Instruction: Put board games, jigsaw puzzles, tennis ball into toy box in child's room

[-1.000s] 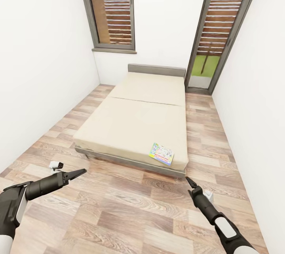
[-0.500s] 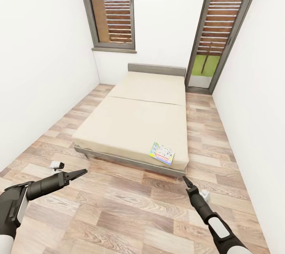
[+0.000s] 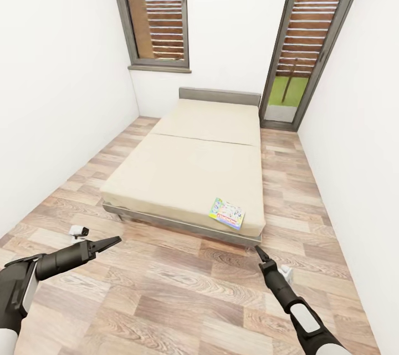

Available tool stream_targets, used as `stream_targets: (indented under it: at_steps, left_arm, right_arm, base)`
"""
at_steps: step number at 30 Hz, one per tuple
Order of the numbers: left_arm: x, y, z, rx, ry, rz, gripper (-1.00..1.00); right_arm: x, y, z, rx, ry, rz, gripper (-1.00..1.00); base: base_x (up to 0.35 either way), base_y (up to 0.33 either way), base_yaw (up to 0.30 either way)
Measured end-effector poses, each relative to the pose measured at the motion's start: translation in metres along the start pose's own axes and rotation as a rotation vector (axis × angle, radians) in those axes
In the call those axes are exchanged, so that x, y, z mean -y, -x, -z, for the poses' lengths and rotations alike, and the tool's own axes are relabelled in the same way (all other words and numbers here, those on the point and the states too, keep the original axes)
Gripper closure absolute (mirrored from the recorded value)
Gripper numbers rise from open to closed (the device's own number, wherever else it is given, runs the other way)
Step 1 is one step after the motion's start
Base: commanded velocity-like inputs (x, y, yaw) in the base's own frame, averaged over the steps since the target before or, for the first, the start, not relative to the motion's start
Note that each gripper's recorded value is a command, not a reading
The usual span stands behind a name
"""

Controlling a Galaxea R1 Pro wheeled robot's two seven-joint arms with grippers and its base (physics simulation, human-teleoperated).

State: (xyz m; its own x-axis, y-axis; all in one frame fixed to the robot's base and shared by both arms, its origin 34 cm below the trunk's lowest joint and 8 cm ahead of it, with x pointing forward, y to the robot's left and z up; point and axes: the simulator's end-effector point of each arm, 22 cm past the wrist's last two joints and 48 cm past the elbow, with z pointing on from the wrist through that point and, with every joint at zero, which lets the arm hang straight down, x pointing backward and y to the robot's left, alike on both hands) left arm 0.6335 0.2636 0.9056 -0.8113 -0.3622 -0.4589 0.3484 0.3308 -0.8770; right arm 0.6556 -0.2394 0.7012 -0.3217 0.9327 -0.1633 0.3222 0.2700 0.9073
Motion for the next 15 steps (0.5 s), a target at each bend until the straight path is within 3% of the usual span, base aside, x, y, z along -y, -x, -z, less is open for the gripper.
stream_targets:
  at_steps: [10,15]
  left_arm:
    - [-0.010,-0.003,-0.002,0.003,-0.005,0.001,-1.00]
    - [-0.019,-0.002,0.005,0.000,0.012,0.024,-1.00]
  right_arm:
    - [0.011,0.005,-0.004,0.002,0.008,-0.009,-1.00]
    - [-0.003,0.009,-0.007,0.035,0.095,-0.062,-1.00]
  base:
    - [0.000,0.000,0.000]
    - [0.000,0.000,0.000]
